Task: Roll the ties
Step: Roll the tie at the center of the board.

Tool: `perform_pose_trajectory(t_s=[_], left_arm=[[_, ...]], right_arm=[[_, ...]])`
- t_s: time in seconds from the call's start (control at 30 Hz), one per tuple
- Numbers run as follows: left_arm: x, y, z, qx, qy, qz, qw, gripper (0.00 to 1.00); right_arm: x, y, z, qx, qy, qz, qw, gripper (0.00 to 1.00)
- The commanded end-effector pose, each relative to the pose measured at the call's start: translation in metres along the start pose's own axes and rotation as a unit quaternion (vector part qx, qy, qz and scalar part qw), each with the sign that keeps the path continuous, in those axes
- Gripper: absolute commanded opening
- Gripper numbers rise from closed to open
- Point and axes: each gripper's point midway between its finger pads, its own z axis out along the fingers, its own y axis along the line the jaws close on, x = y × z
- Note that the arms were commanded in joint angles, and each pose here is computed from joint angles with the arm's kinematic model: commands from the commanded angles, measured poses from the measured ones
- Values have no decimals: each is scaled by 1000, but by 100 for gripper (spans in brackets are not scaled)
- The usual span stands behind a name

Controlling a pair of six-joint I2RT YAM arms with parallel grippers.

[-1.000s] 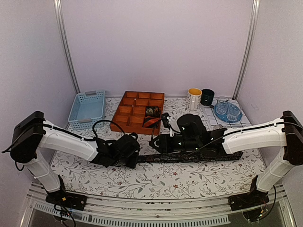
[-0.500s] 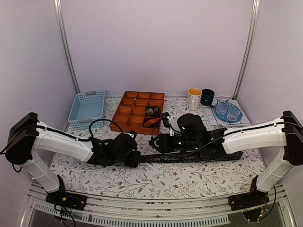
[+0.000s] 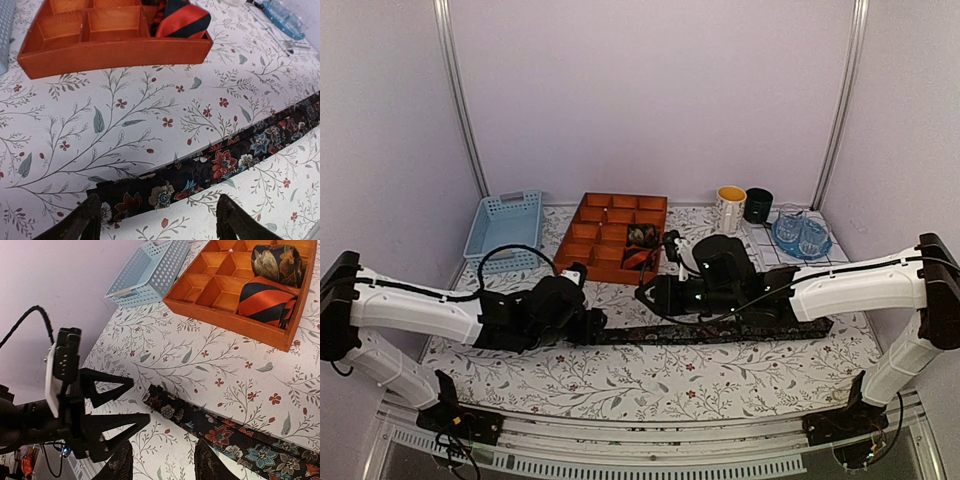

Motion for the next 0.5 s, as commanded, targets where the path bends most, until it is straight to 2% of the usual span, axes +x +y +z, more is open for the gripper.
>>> perform_pose_trajectory(t_s=[0.0,0.23,0.33,0.47], left_arm=[[-7,26,-15,-7,-26,-43,999,78],[-2,66,-20,40,-43,-156,986,77],[-5,76,-22,77,-57,-205,974,74],[0,82,-20,88,-53,-223,969,72]], right_arm=[[-15,-19,3,50,-46,-1,998,41],[-8,-23,45,96,15,-48,994,38],[10,-7,66,44,55,-55,996,35],[30,18,100,-1,102,-56,993,29]])
